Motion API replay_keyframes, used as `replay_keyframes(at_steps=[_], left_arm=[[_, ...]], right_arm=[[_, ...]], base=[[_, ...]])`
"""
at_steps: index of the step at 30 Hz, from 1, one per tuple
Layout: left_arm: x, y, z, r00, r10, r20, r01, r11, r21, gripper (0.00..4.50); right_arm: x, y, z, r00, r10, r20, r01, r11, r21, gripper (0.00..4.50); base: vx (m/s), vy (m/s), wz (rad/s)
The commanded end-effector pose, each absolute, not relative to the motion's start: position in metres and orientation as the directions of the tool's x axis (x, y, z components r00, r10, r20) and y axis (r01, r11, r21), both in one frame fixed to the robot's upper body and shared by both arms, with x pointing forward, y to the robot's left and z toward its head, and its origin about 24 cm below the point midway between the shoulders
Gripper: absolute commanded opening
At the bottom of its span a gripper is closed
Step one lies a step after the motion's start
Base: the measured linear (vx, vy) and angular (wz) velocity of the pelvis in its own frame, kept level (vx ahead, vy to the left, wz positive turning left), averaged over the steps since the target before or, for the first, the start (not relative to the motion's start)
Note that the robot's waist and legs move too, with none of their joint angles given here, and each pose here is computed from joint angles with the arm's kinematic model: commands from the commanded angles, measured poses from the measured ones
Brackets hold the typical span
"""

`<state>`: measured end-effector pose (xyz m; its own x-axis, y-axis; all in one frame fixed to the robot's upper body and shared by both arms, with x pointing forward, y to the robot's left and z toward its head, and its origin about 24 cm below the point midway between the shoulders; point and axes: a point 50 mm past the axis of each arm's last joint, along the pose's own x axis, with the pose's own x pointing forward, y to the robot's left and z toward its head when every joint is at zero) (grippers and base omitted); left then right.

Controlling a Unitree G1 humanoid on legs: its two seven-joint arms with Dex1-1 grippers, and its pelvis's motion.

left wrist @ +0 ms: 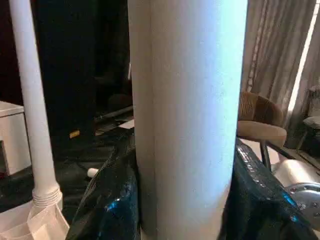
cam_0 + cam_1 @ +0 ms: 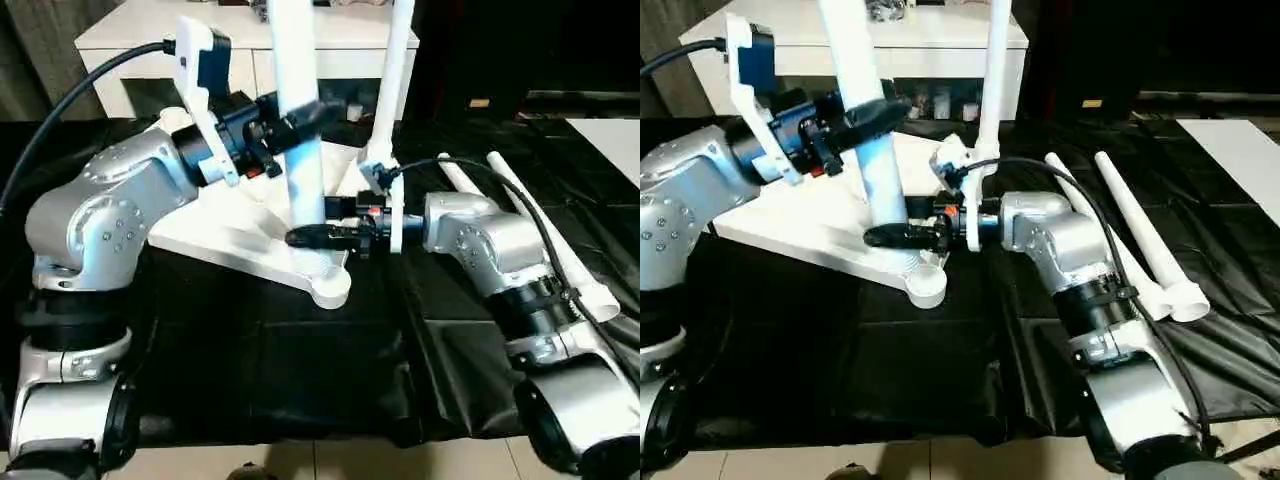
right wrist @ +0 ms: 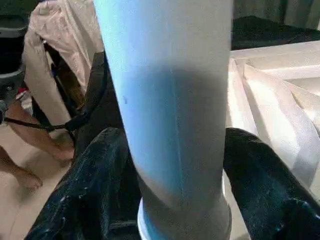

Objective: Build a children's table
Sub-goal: Pick table leg

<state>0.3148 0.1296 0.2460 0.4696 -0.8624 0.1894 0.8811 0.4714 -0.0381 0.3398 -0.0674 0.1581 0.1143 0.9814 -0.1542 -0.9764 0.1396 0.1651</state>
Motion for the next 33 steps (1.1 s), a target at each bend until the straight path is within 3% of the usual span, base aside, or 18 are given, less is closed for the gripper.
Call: replay_keyframes(at_steps=[1, 17, 18, 27, 33], left_arm=[[0.3088, 0.1257, 0.2492, 0.426, -0.885, 0.187, 0.901, 0.433, -0.002, 1.79], [0.3063, 0.1227, 0.2451, 0.367, -0.918, 0.149, 0.927, 0.374, 0.020, 1.79], [0.3065, 0.1227, 0.2452, 0.368, -0.918, 0.150, 0.927, 0.375, 0.020, 1.79], [0.3079, 0.1221, 0.2465, 0.357, -0.921, 0.157, 0.931, 0.363, 0.017, 1.79], [0.3084, 0.1221, 0.2463, 0.355, -0.921, 0.161, 0.932, 0.362, 0.014, 1.79]], right_arm=[[0.3416, -0.0675, 0.1603, 0.109, 0.980, -0.169, -0.981, 0.133, 0.139, 3.16], [0.3420, -0.0613, 0.1607, 0.042, 0.980, -0.195, -0.989, 0.068, 0.132, 3.16], [0.3421, -0.0610, 0.1607, 0.041, 0.980, -0.195, -0.989, 0.067, 0.133, 2.85], [0.3418, -0.0594, 0.1608, 0.031, 0.982, -0.184, -0.990, 0.056, 0.133, 2.09], [0.3416, -0.0589, 0.1615, 0.023, 0.985, -0.173, -0.989, 0.048, 0.137, 1.98]], base=[[0.000, 0.000, 0.00], [0.000, 0.000, 0.00], [0.000, 0.000, 0.00], [0.000, 0.000, 0.00], [0.000, 0.000, 0.00]])
